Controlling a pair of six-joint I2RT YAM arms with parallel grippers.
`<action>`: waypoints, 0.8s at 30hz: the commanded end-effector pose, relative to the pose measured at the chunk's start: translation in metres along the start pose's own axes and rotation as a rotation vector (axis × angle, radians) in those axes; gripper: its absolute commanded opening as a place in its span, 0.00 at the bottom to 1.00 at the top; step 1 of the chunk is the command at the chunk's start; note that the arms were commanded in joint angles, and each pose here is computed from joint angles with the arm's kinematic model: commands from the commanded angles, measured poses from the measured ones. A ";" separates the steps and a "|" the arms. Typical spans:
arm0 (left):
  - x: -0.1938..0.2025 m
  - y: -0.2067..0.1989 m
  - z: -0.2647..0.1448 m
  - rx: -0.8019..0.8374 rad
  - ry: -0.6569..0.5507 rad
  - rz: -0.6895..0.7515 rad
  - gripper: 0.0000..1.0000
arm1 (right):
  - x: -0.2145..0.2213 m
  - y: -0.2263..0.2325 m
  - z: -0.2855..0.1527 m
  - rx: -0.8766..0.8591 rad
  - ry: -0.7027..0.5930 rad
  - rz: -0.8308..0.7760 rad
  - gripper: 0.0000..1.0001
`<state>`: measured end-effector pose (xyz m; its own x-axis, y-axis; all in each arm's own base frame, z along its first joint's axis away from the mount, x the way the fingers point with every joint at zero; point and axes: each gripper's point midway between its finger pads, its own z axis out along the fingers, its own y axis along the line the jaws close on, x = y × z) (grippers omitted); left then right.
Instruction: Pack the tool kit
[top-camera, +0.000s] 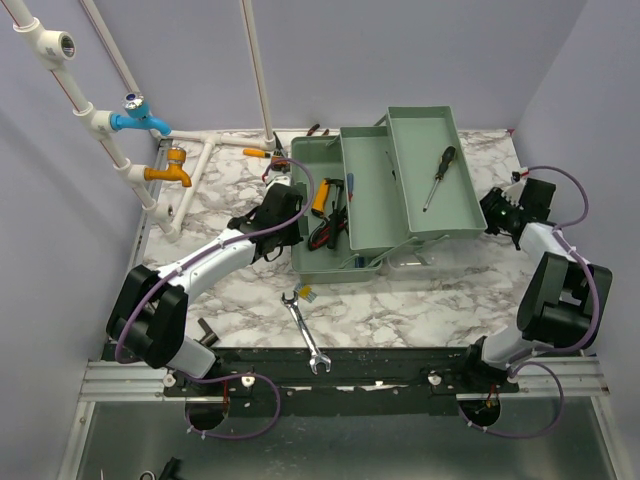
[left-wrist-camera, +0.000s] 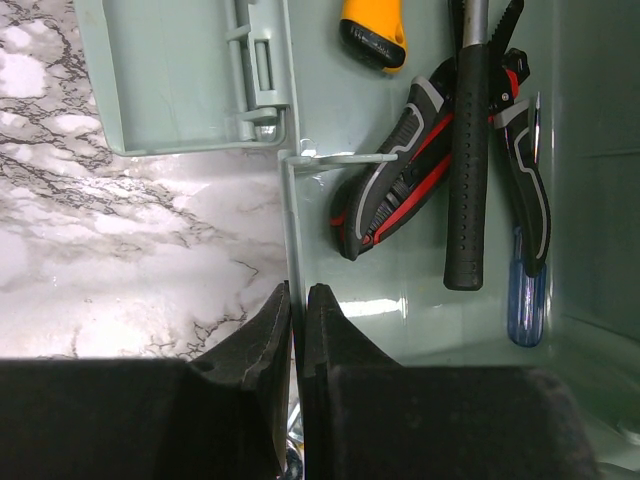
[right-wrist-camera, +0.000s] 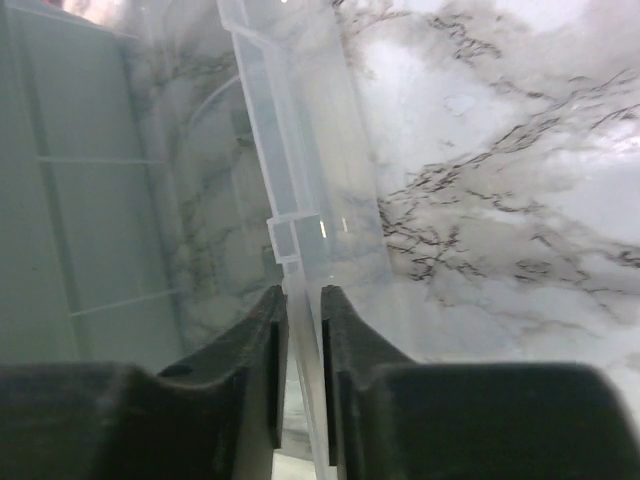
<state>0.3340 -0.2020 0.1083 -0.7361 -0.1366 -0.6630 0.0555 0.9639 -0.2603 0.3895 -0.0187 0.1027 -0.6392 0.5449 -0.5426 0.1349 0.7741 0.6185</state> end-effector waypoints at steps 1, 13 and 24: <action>0.012 -0.010 0.004 0.052 0.024 0.053 0.09 | -0.011 0.000 -0.012 0.079 -0.033 -0.045 0.17; 0.015 -0.032 -0.003 0.093 -0.013 0.135 0.09 | -0.052 0.049 -0.058 0.138 -0.145 -0.191 0.01; 0.018 -0.065 -0.011 0.201 -0.012 0.137 0.09 | -0.068 0.102 -0.074 0.367 -0.195 -0.412 0.00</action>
<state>0.3285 -0.2164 0.1094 -0.6998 -0.0473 -0.7128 0.1308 0.9725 -0.1929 0.3854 -0.0101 0.2109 -0.6049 0.2336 -0.7612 0.1261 0.9720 0.1981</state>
